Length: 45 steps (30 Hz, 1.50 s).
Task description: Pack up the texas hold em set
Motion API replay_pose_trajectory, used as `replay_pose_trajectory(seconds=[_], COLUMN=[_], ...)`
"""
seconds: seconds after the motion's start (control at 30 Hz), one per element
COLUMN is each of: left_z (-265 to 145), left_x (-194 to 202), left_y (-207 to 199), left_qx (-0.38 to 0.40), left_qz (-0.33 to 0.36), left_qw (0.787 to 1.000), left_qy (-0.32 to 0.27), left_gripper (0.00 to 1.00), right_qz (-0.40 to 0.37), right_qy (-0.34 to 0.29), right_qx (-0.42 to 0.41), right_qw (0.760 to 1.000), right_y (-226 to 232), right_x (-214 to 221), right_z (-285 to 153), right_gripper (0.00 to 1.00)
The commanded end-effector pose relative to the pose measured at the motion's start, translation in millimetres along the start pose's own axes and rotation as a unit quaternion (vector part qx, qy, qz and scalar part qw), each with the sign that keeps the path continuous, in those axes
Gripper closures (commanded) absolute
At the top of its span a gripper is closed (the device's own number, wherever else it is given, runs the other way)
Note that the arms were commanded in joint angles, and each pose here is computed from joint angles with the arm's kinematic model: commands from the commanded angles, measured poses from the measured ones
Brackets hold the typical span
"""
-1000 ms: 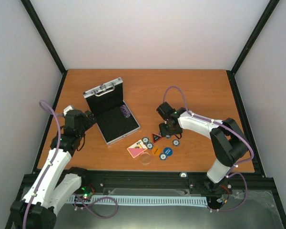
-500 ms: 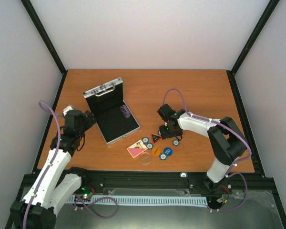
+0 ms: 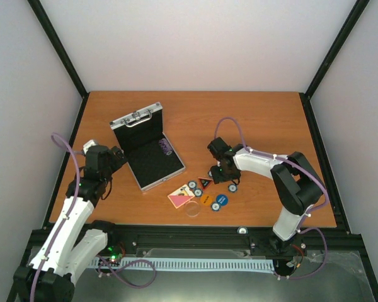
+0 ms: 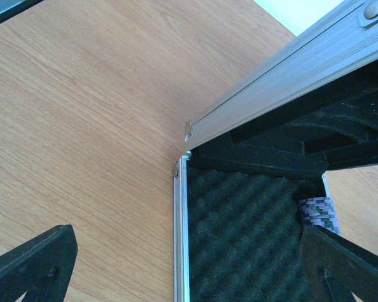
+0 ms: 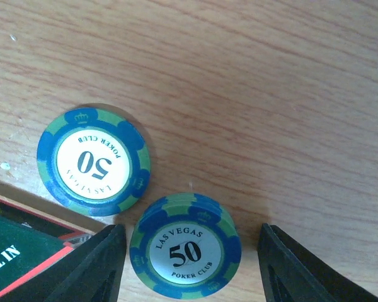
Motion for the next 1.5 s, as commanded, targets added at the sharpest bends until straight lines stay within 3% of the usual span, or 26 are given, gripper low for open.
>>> replay_pose_trajectory(seconds=[0.0,0.07,0.53,0.63,0.83,0.93,1.47], left_z=[-6,-7,-15,-16,-18,-21,-31], left_x=[-11,-12,-16,-15,-12,-10,-1], left_y=[-3,-4,-5,-6,-10,-13,-31], left_qx=[0.003,0.003,0.012,0.017,0.033,0.045,0.118], left_qz=[0.002,0.003,0.008,0.009,0.016,0.019,0.042], left_qw=[1.0,1.0,1.0,1.0,0.999,0.999,0.992], left_qy=[-0.013,-0.014,-0.016,-0.014,-0.004,-0.001,0.019], left_gripper=[0.0,0.0,0.0,0.0,0.0,0.0,0.0], right_qz=[0.0,-0.001,0.001,0.0,0.005,0.008,0.014], right_qy=[0.01,0.011,0.014,0.011,-0.011,-0.03,-0.075], right_qx=[0.008,0.009,0.011,0.011,0.007,-0.005,-0.102], right_qw=[1.0,1.0,1.0,1.0,1.0,1.0,0.992], right_y=[-6,-6,-8,-8,-5,0,27], right_x=[3,2,5,4,-7,-16,-30], right_z=[10,12,13,12,0,-12,-57], right_gripper=[0.41,0.46,0.56,0.64,0.71,0.81,0.84])
Point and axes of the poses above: each gripper's point midway between its finger pads, its own z axis out along the fingers, its own y axis along the line the jaws close on, x = y × z, the point moved 2 cm from there along -z, back along the fingers, and after that the axes turned 13 degrees about z, right-handed, at the moved point
